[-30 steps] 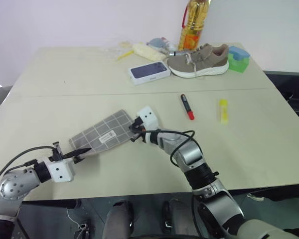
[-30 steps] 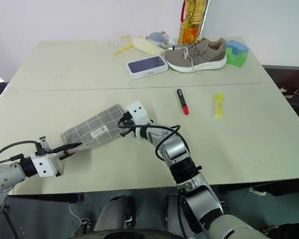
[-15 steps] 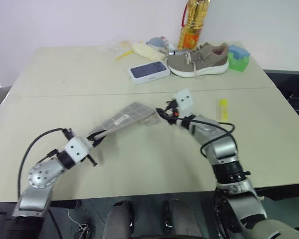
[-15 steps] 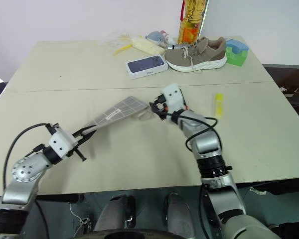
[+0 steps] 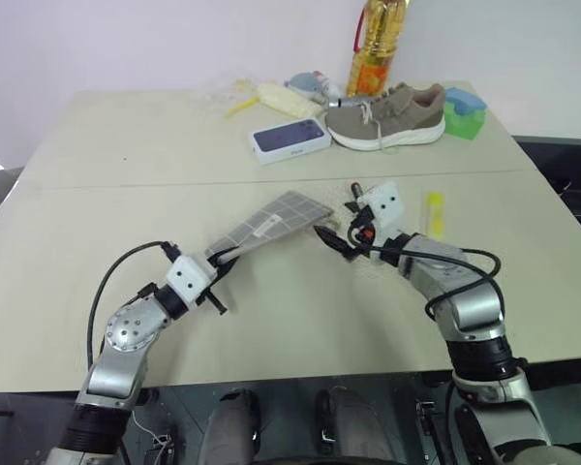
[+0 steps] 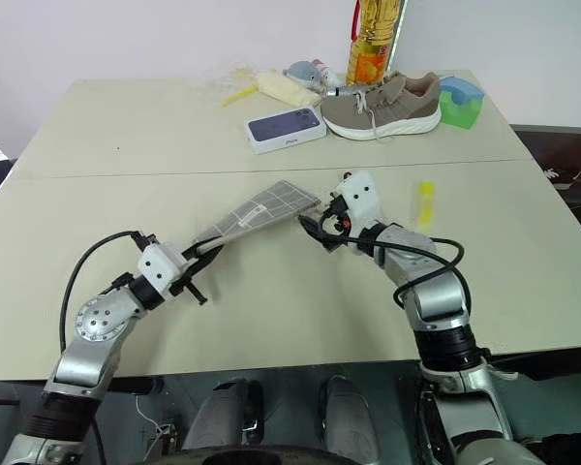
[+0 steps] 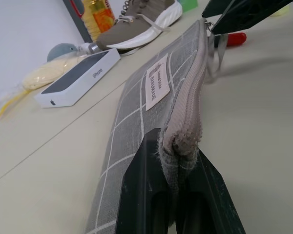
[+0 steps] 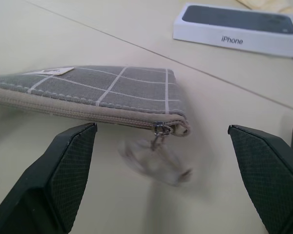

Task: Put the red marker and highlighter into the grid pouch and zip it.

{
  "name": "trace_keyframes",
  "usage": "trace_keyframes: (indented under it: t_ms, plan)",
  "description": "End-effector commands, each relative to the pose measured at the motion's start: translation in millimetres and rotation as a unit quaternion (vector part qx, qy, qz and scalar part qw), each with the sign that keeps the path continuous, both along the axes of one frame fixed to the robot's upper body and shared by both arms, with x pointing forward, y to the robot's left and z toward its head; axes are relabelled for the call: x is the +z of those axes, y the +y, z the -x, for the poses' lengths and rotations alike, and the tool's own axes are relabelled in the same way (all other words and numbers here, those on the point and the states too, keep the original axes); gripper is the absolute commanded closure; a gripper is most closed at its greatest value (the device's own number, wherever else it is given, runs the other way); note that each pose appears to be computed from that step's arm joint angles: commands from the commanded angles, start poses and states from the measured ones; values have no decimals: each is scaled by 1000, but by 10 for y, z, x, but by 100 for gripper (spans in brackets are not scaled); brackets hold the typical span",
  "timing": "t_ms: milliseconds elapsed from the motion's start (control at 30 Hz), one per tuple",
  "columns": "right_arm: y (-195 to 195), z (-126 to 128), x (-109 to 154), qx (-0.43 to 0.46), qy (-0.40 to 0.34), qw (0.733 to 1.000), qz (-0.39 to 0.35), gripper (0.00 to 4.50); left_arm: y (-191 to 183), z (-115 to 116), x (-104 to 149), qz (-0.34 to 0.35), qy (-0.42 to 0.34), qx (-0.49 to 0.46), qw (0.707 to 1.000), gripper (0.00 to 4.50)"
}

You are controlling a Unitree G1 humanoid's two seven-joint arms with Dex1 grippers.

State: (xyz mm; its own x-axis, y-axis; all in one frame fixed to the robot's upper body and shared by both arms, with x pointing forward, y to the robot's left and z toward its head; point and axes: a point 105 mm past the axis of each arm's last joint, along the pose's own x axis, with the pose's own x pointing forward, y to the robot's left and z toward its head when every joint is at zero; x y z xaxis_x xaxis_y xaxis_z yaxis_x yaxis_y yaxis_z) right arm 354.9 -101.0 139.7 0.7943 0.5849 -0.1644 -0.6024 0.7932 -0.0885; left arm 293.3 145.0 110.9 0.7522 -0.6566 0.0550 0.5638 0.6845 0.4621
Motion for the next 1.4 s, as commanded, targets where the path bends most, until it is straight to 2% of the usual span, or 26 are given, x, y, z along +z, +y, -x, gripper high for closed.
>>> trace_keyframes:
  t_ms: [33,133,333,367,533,667,867,1033,1333,1400]
  plan:
    - [31,-50,94,-15,-1,999,-33,4,-67,44,39,3,-12,-12,1000,450]
    - [40,-68,78,-23,14,998,-48,83,-72,48,43,5,-14,-10,1000,450]
    - [80,-60,82,-17,15,999,-48,405,-78,56,49,9,-16,-6,1000,450]
    - [81,-61,86,-17,14,999,-47,447,-79,58,50,9,-16,-6,1000,450]
    - [138,-39,106,1,-7,1000,-3,447,-101,53,35,9,-14,-6,1000,450]
    - [353,105,132,63,-29,997,44,447,-173,19,37,13,-13,-8,1000,450]
    - [762,422,193,184,-74,973,115,447,-376,-42,53,26,-11,-21,999,450]
    - [1055,697,206,278,-108,941,162,447,-529,-114,97,37,-14,-29,999,450]
    - [1078,744,192,295,-103,934,175,447,-572,-182,141,52,-18,-18,998,450]
    - [986,714,187,283,-94,938,175,391,-535,-200,148,52,-22,-6,998,450]
